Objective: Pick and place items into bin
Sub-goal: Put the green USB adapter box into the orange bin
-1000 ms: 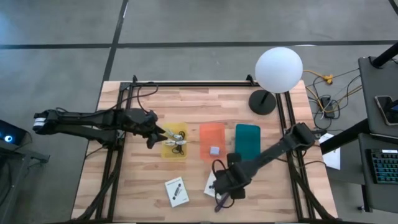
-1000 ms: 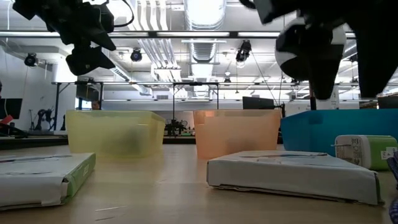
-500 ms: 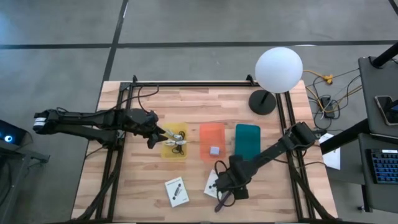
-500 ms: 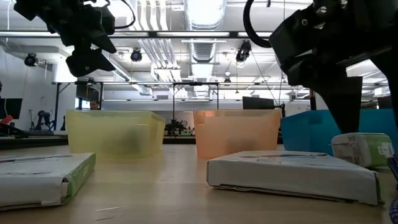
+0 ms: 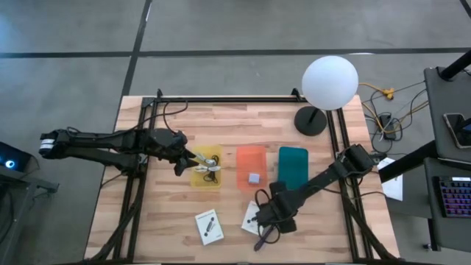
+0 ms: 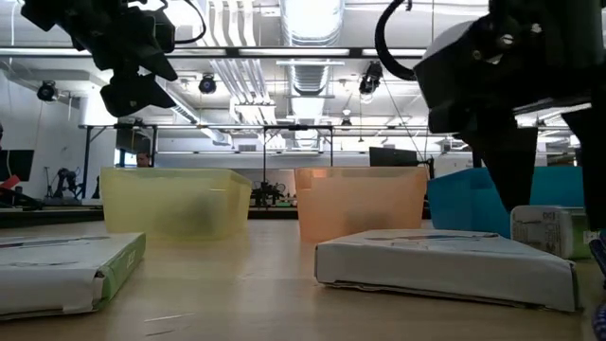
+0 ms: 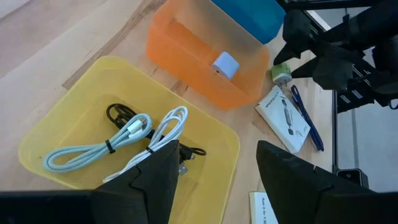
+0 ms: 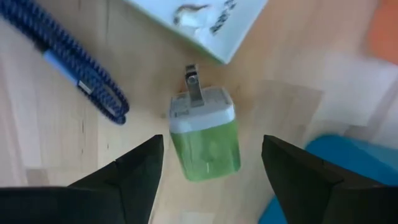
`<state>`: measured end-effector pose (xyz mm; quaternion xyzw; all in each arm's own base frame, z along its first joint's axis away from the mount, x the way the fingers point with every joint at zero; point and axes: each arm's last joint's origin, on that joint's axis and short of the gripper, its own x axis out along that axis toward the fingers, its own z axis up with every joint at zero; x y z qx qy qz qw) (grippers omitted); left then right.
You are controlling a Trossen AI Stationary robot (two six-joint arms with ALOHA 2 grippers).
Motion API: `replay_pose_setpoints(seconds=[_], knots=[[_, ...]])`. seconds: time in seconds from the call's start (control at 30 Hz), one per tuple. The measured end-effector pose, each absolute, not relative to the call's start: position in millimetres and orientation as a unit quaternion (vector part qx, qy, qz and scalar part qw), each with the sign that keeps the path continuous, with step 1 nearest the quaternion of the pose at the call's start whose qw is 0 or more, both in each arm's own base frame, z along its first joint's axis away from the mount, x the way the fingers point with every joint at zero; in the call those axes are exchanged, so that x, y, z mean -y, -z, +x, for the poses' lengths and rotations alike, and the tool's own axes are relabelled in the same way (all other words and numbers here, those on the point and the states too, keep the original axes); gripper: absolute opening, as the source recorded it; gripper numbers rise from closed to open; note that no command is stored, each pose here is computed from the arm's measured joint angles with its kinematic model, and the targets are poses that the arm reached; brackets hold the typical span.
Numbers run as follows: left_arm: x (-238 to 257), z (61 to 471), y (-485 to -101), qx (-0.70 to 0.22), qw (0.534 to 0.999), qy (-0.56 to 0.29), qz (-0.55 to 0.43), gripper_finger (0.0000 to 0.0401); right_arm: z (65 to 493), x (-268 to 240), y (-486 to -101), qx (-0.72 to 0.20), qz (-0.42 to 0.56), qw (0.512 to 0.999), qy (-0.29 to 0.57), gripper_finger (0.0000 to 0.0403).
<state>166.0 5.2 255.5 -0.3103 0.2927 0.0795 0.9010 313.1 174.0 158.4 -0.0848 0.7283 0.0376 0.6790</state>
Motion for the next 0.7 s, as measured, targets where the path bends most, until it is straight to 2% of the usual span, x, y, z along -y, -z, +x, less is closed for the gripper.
replay_pose_setpoints(seconds=[0.2, 0.53, 0.63, 0.7], knots=[[-5, 166, -256, -0.289, 0.898, -0.085, -0.320, 0.0198, 313, -174, -152, -0.725, -0.085, 0.680, -0.064, 0.0240], [-5, 166, -256, -0.288, 0.898, -0.086, -0.320, 0.0198, 312, -172, -154, -0.733, -0.079, 0.673, -0.067, 0.0137], [-6, 167, -256, -0.286, 0.899, -0.086, -0.320, 0.0198, 311, -171, -165, -0.739, -0.054, 0.670, -0.050, 0.0127], [-6, 167, -257, -0.280, 0.901, -0.084, -0.320, 0.0198, 312, -169, -185, -0.726, -0.027, 0.687, -0.032, 0.0127]])
